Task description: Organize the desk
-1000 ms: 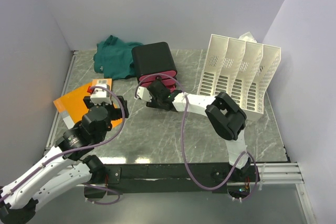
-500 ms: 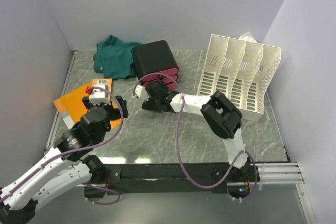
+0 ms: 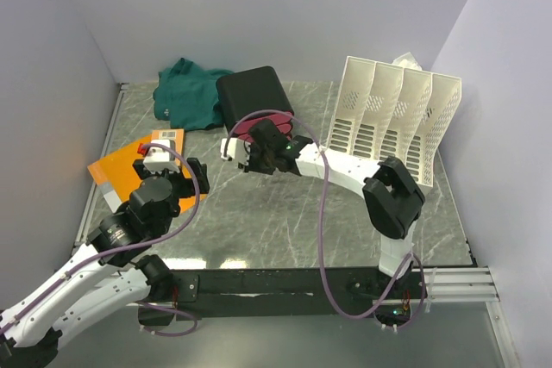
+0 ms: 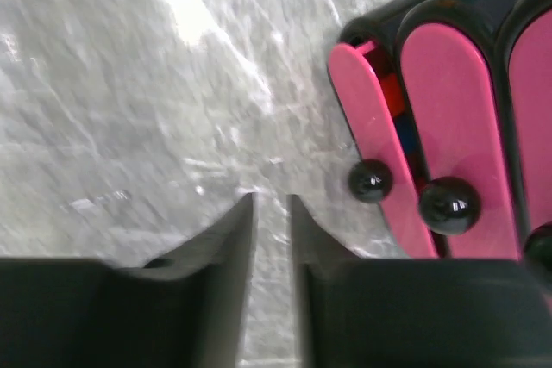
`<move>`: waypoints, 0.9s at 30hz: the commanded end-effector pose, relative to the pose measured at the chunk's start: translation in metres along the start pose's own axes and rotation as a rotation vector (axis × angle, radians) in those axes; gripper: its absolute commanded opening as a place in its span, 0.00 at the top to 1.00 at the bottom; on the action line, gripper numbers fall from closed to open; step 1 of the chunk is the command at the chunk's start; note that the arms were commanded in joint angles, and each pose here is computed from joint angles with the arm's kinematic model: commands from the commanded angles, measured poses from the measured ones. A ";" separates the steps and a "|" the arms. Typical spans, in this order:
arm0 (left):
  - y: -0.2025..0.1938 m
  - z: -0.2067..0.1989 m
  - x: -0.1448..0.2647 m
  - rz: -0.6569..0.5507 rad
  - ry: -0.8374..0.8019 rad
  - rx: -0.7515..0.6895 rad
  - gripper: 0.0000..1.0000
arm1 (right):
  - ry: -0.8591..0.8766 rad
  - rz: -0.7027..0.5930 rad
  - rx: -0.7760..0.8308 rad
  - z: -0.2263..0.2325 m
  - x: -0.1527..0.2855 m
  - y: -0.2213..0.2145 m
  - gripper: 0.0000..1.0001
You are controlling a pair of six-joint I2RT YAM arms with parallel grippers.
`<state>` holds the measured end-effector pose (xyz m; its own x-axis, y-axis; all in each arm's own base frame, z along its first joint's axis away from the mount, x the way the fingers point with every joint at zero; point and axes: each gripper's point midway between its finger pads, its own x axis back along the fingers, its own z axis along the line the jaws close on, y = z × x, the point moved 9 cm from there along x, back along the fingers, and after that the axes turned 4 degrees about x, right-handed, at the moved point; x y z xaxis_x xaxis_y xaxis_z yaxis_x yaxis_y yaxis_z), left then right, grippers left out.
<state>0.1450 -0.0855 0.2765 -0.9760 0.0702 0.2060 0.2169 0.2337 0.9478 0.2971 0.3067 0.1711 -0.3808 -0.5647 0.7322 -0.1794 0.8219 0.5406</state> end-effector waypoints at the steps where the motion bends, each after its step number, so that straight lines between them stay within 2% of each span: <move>1: 0.006 0.001 0.001 -0.026 0.013 0.026 0.00 | 0.053 0.047 0.037 -0.011 -0.007 -0.008 0.80; 3: 0.006 0.001 0.001 -0.027 0.016 0.023 0.01 | 0.045 0.065 0.050 -0.015 -0.020 -0.010 0.84; 4: 0.006 0.001 0.001 -0.027 0.018 0.025 0.01 | 0.030 0.083 0.055 -0.017 -0.024 -0.010 0.90; 7: 0.006 0.002 0.001 -0.031 0.025 0.029 0.01 | -0.008 0.123 0.049 -0.025 -0.042 -0.010 0.97; 12: 0.008 0.004 0.003 -0.046 0.031 0.040 0.00 | -0.112 0.146 0.036 -0.034 -0.063 -0.007 0.98; 15: 0.009 0.005 0.004 -0.052 0.032 0.047 0.01 | -0.235 0.145 0.008 -0.040 -0.068 -0.004 0.95; 20: 0.008 0.005 0.004 -0.047 0.034 0.040 0.00 | -0.372 0.079 -0.043 -0.046 -0.072 0.000 0.77; 22: 0.009 0.005 0.004 -0.047 0.032 0.044 0.01 | -0.373 0.061 -0.045 -0.044 -0.073 0.003 0.69; 27: 0.008 0.005 0.004 -0.046 0.034 0.045 0.00 | -0.318 0.055 -0.053 -0.038 -0.069 0.007 0.63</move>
<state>0.1425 -0.0805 0.2799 -0.9812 0.0501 0.1862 0.1928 0.2505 0.9487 0.3571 0.3396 0.1149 -0.6226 -0.4079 0.6678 -0.0907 0.8852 0.4562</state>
